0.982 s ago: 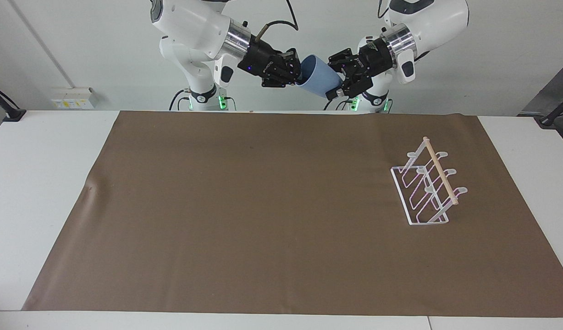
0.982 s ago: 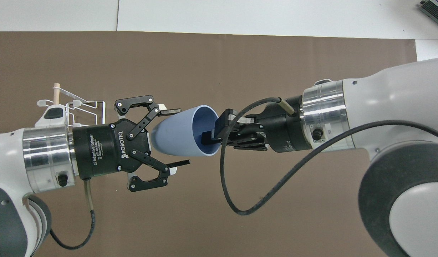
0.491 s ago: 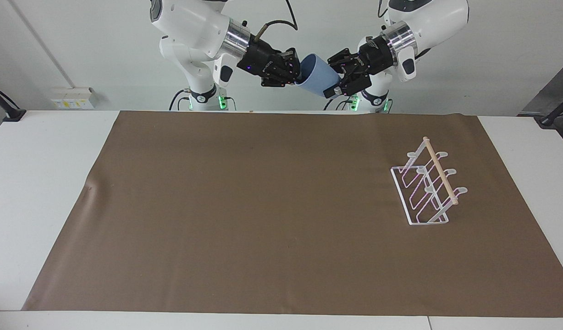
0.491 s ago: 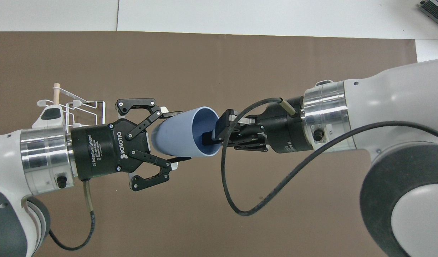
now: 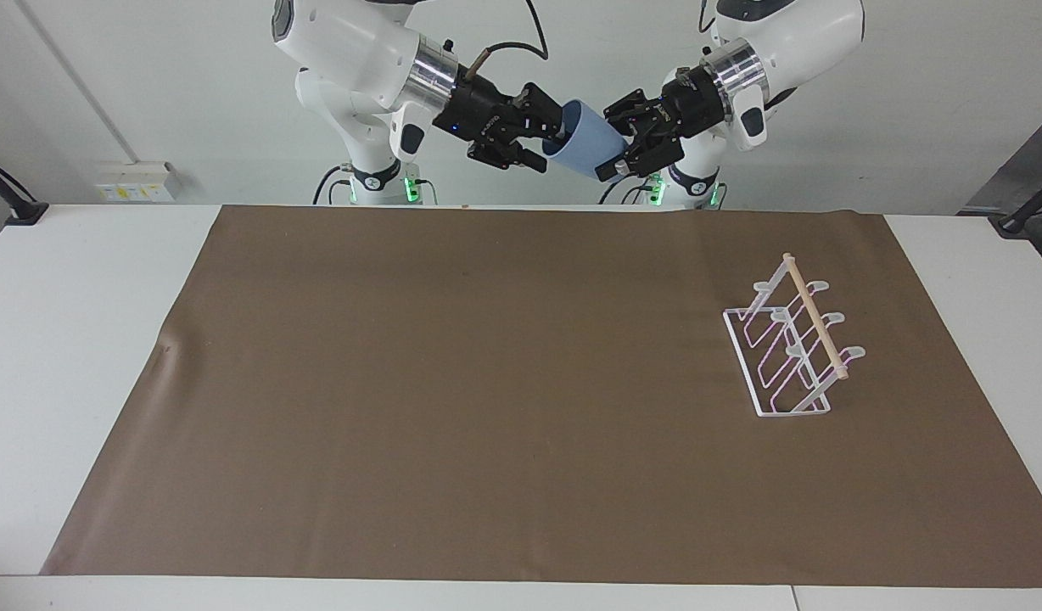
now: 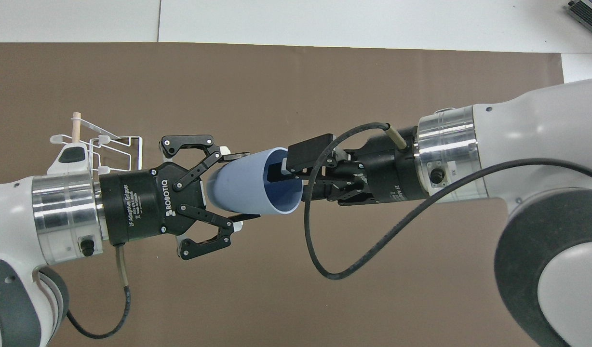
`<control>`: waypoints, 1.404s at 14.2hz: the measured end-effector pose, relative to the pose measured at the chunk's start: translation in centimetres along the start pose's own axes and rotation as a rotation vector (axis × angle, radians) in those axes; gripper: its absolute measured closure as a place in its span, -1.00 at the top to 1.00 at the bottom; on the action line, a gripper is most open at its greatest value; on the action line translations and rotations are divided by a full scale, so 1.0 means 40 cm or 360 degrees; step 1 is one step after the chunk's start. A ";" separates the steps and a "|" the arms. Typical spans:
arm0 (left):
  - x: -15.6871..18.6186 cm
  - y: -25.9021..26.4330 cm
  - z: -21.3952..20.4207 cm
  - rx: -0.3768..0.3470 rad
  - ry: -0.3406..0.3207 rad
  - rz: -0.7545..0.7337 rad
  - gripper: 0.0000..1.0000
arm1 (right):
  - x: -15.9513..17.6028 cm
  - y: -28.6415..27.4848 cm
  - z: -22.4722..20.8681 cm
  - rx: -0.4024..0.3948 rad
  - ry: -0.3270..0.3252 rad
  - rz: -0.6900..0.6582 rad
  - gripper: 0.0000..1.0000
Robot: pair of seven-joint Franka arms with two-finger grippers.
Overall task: Hang cup on cup holder
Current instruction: 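Open the right gripper and withdraw it while the left gripper holds the cup, then move the cup with the left gripper over the wire rack hooks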
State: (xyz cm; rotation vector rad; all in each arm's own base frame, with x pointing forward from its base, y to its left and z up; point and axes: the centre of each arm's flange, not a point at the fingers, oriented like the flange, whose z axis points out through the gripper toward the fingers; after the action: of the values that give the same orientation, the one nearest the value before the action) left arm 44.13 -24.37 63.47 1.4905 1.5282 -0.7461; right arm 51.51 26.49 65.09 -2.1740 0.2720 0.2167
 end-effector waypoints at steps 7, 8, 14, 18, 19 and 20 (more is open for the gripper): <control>0.041 0.008 -0.011 0.0010 0.0365 0.0224 0.53 | 0.006 0.004 -0.007 0.0004 0.0012 0.0007 1.00; 0.052 0.013 -0.018 0.0008 0.0438 0.0261 0.53 | 0.008 0.005 -0.010 0.0007 0.0020 0.0008 1.00; 0.114 0.047 -0.072 0.0014 0.0881 0.0523 0.53 | 0.059 0.055 -0.061 -0.0309 0.0250 -0.0289 1.00; 0.131 0.053 -0.085 0.0075 0.1142 0.0774 0.53 | 0.099 0.106 -0.116 -0.0598 0.0339 -0.0626 1.00; 0.135 0.054 -0.088 0.0097 0.1214 0.0848 0.53 | 0.109 0.120 -0.130 -0.0704 0.0361 -0.0687 1.00; 0.139 0.057 -0.093 0.0122 0.1282 0.0929 0.53 | 0.117 0.132 -0.140 -0.0812 0.0378 -0.0744 1.00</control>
State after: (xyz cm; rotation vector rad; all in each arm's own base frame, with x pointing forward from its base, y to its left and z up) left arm 46.16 -18.22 60.63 2.3087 1.4642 0.1817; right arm 54.85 18.38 63.02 -2.6974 -0.1876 -0.2677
